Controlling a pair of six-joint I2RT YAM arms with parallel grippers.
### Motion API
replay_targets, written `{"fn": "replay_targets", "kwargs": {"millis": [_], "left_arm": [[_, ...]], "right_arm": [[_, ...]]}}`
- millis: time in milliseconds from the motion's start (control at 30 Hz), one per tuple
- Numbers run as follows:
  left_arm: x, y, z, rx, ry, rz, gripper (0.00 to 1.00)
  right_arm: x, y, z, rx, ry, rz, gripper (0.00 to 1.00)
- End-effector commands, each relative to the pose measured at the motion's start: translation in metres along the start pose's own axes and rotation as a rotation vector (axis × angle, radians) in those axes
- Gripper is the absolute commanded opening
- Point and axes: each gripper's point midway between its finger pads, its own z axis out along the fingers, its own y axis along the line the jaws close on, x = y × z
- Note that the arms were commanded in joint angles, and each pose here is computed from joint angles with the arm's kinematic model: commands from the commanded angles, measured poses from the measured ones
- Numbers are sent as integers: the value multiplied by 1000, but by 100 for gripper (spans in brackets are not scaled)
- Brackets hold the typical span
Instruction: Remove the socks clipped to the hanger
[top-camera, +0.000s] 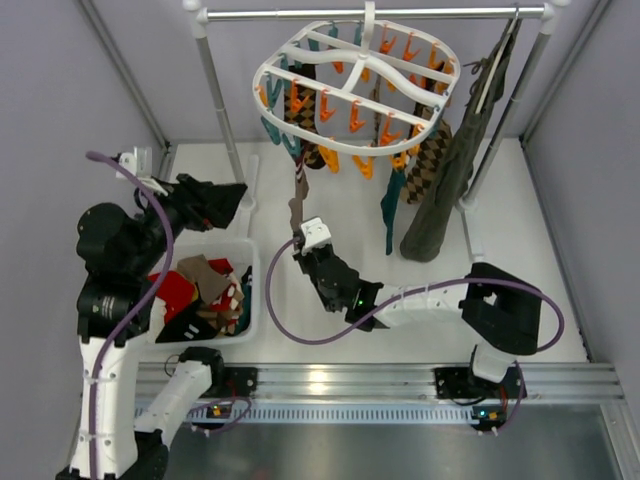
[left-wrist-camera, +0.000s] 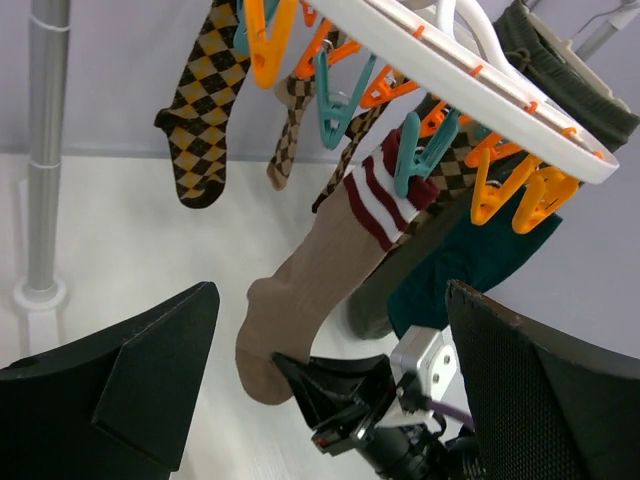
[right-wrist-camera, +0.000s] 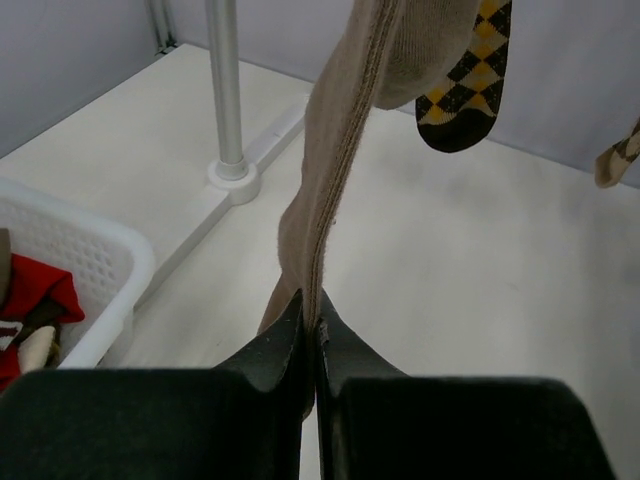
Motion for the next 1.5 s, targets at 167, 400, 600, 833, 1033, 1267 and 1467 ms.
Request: {"fn": "replay_targets", "kwargs": {"millis": [167,400,600,833,1033,1267,1467], "left_arm": [[-35,-23,40,104,-20,18,98],[-20,-34,75,14,-22,133,98],[-5,-57,87,-36,-20,206,98],[7,-75,110,-42,2,274,92],[3,-82,120,-24,-5,300,72],[-10,-81,116,-35,-41,338,69],[-10,-87,123,-8,-45,374,71]], "right_arm": [[-31,14,-9,22,-93,67,0],[-27,25,-3,16,-75,30,0],[-24,23,0,38,-68,-2,0],[-26,25,-3,15,-71,22,0],[-27,29,-5,-8,-72,35,0],[-22,32,-6,-26,-65,30,0],[-22,35,-9,-45,-65,35,0]]}}
